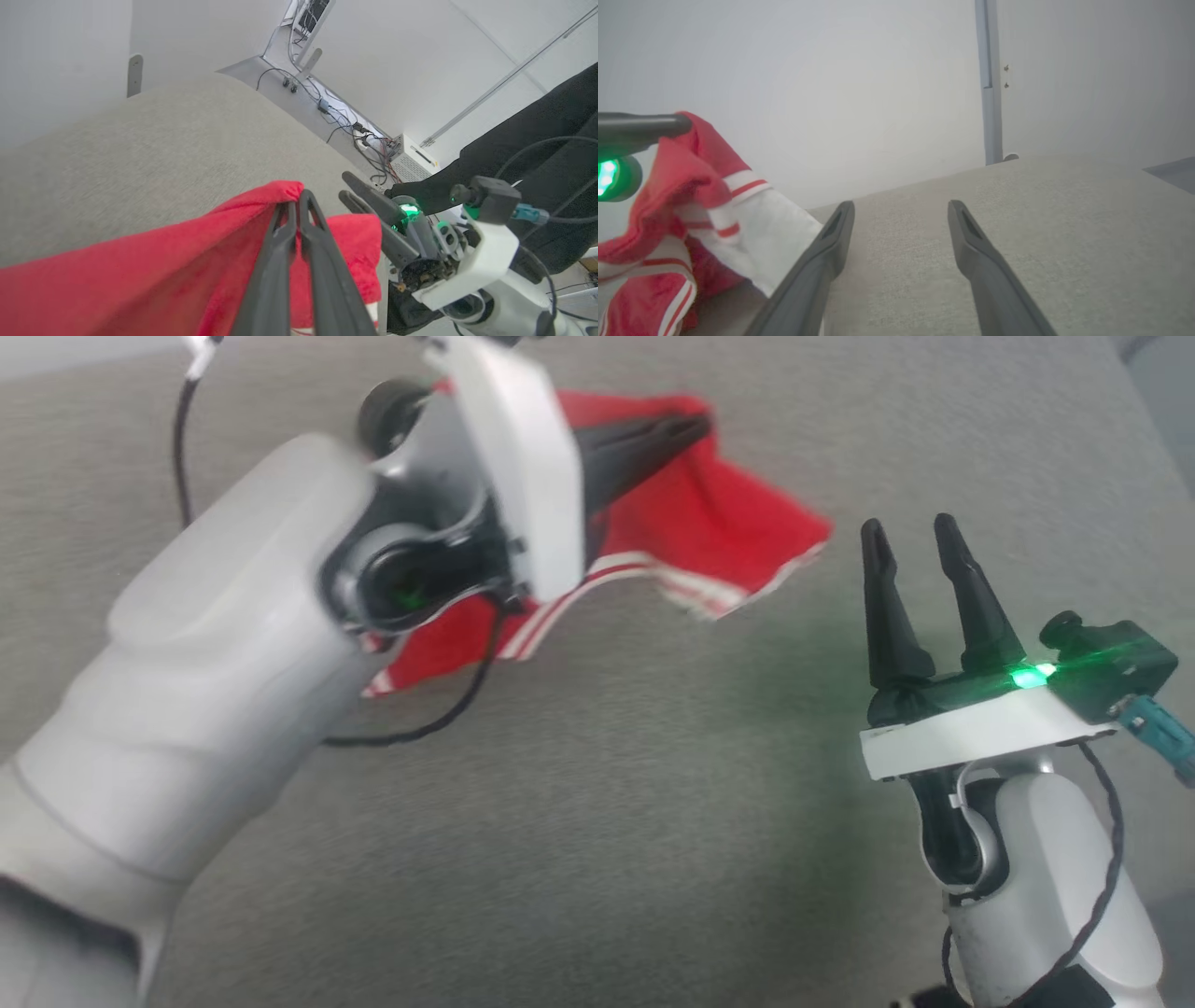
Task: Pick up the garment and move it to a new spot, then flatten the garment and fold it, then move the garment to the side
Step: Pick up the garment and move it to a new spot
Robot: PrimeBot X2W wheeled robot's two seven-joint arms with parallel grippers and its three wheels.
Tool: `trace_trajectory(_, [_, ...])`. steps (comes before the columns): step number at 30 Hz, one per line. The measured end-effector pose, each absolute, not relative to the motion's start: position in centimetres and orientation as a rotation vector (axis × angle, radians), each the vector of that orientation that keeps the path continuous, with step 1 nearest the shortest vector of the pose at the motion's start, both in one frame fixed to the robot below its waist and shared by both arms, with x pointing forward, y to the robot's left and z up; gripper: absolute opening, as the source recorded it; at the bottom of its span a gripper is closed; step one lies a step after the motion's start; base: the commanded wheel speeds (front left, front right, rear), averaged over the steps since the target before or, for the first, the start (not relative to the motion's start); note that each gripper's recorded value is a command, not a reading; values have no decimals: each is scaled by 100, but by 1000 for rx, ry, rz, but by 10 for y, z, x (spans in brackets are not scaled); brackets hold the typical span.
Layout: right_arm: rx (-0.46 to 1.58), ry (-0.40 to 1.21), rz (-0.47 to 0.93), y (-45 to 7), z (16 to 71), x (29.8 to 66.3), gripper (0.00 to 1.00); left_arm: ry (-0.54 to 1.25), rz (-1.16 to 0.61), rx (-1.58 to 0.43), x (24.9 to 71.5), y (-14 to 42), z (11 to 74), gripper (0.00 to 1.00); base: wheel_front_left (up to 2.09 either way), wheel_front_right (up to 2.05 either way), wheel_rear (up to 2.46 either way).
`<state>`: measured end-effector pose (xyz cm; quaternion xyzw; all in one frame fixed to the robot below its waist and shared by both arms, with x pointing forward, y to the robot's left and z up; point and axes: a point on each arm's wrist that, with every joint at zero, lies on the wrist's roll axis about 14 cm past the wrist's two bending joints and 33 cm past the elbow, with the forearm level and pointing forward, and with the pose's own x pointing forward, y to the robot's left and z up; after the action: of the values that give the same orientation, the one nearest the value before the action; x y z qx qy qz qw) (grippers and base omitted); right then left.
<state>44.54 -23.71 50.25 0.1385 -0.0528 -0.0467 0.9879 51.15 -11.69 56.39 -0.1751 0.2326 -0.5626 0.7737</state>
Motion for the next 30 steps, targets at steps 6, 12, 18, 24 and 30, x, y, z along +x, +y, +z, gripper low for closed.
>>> trace_trajectory(6, [275, -84, -211, -275, 494, 425, 100, 499, -1314, -451, 510, -170, 560, 0, 0, 0, 0])
trace_trajectory(12, [267, -69, -304, -302, 488, 406, 100, 729, -1266, -353, 510, -159, 476, 0, 0, 0, 0])
trace_trajectory(18, [275, -73, -315, -305, 489, 405, 100, 875, -1227, -68, 501, -125, 406, 0, 0, 0, 0])
trace_trajectory(24, [292, -58, -314, -304, 482, 410, 100, 823, -1270, 198, 504, -122, 379, 0, 0, 0, 0])
trace_trajectory(30, [285, -38, -326, -307, 476, 408, 100, 810, -1294, 279, 506, -129, 366, 0, 0, 0, 0])
